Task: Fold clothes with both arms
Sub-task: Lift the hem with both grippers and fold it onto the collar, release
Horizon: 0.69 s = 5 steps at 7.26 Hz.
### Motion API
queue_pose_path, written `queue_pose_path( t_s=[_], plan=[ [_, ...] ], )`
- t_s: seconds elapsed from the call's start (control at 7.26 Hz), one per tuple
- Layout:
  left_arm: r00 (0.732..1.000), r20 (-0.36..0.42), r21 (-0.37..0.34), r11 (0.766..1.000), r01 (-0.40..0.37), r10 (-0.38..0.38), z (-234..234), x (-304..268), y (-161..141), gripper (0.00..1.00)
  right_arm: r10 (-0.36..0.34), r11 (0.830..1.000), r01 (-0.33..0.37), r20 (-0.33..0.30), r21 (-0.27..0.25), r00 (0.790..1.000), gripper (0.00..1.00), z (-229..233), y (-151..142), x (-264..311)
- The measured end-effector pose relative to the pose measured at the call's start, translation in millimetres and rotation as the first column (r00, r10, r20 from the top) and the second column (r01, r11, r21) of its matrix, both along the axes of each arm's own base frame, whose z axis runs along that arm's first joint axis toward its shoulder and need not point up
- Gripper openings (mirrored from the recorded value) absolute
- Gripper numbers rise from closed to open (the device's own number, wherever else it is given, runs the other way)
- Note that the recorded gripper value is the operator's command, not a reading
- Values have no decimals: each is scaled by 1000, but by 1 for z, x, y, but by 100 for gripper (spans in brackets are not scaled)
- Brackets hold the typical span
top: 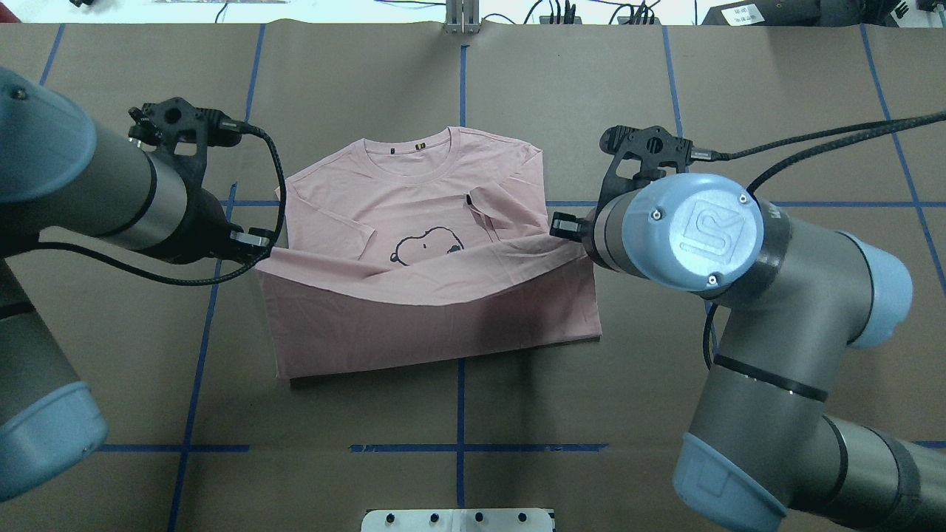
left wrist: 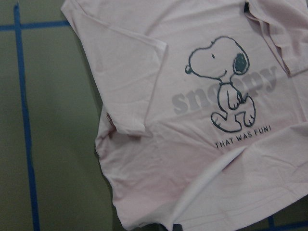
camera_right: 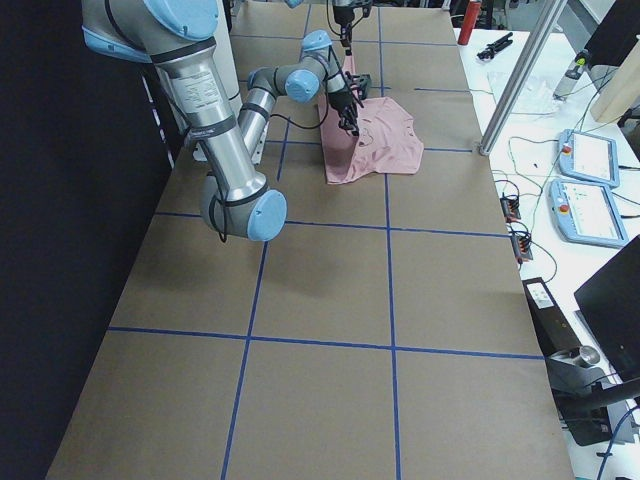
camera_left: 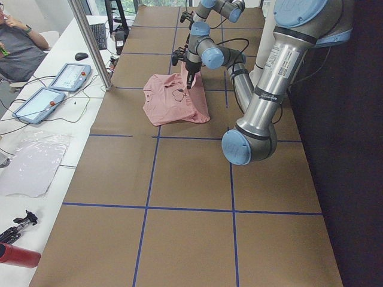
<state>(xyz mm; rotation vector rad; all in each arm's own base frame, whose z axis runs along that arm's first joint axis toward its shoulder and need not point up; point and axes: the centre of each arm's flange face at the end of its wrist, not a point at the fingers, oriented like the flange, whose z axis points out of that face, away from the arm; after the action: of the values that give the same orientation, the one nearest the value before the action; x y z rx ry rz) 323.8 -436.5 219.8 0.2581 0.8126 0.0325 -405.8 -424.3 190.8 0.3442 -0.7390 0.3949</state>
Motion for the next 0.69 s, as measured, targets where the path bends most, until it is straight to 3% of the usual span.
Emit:
queue_pose_path(
  t_s=[0.69],
  plan=[
    [993, 65, 68, 993, 92, -97, 115, 39, -148, 0, 73, 997, -73, -27, 2, 997, 0, 54, -149, -107]
  ],
)
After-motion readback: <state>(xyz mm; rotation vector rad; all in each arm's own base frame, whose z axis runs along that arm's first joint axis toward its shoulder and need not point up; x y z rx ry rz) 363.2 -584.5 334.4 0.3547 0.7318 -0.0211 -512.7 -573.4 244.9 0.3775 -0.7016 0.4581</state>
